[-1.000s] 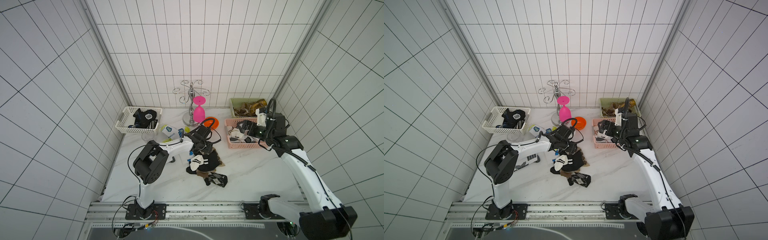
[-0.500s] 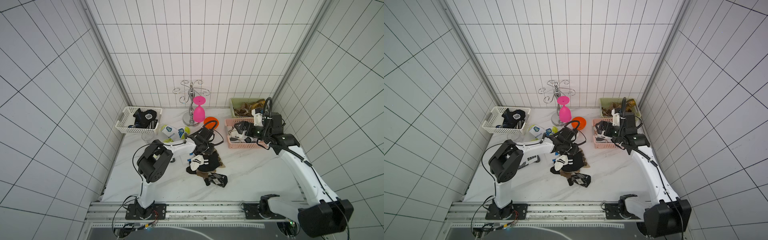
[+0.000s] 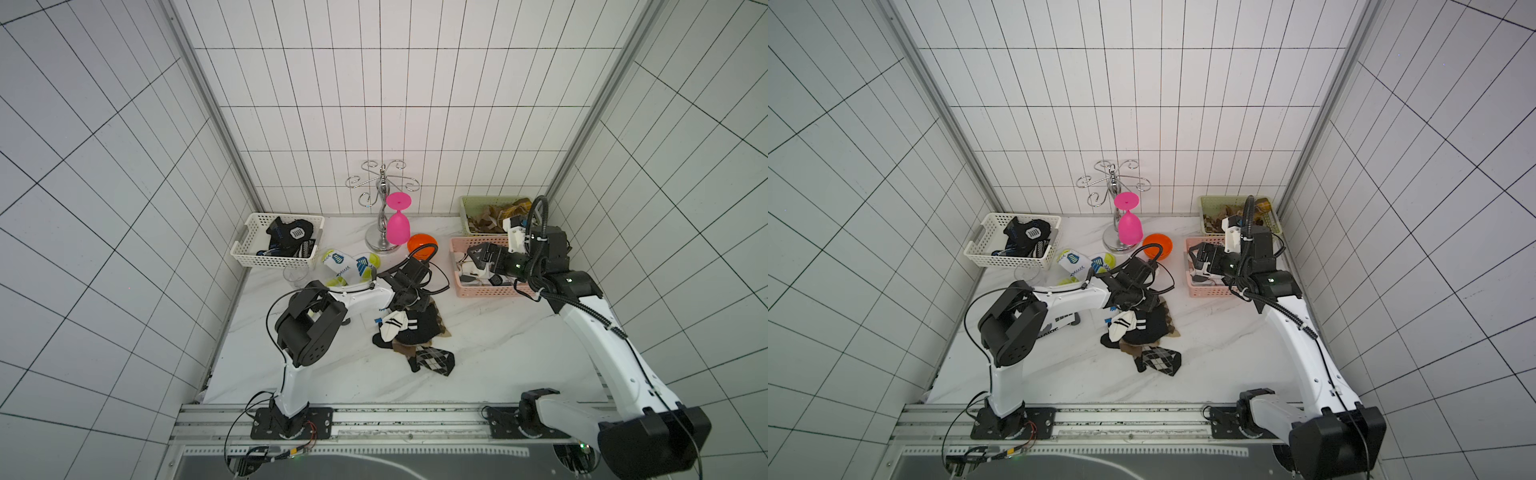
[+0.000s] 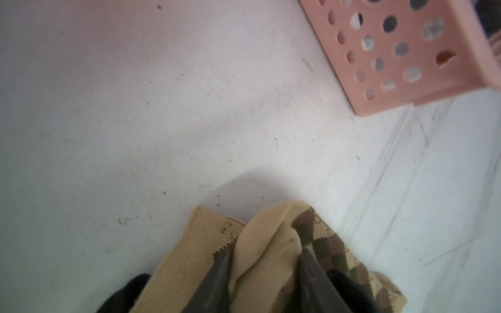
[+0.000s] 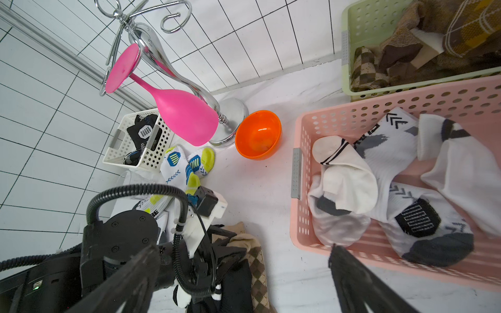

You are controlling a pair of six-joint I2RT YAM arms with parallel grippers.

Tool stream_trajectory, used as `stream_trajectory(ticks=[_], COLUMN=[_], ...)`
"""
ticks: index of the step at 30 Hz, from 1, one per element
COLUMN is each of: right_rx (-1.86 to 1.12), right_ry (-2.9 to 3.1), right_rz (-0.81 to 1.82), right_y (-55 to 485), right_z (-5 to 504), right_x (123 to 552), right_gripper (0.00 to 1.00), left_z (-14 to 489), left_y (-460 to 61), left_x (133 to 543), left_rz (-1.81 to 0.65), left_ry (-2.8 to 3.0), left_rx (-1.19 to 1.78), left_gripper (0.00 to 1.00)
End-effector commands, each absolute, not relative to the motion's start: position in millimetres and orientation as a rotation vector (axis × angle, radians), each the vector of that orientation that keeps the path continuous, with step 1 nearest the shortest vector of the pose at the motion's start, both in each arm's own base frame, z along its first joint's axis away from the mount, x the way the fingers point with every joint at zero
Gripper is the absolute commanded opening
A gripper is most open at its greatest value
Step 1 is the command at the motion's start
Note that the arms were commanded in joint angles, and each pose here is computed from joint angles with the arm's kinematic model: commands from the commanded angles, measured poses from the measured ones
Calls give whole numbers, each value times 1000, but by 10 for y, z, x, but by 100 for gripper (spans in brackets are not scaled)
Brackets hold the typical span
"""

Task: Sort the socks into the basket by color
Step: Pick up the sock at the center of the board.

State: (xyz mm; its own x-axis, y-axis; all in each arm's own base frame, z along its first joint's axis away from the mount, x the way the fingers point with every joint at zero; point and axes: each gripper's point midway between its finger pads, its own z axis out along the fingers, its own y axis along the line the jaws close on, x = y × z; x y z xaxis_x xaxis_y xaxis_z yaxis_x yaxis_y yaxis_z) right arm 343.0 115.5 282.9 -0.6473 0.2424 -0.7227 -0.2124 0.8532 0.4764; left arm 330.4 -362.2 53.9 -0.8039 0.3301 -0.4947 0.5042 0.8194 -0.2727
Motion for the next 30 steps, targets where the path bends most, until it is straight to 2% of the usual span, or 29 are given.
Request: stream_trajectory(ticks=[1,4,17,25,30], right_rx=[9,10,-211,-428,-541], right_ry=[2212,2219,2244,2126,2065], right_rz=[665,662,782,1044,1128], right_y=[1157,1153,1399,1823,2021], right_z=[2630,2611,2589,2765,2827], right_x=[3383,3356,3164,2842,2604], right_gripper=[99,99,99,94,90], left_z=[667,1014,2527,3225,3439], left_y=[-3682,-3697,-3592,-3513,-3567], left_x=[3301,3305,2889,2785,2810], left_rz=[-570,-588,-837,-950,-990], left_ry=[2512,2414,2064,1901,1873], left_rx=[657,664,686,612,598], left_gripper=[15,0,0,0,0])
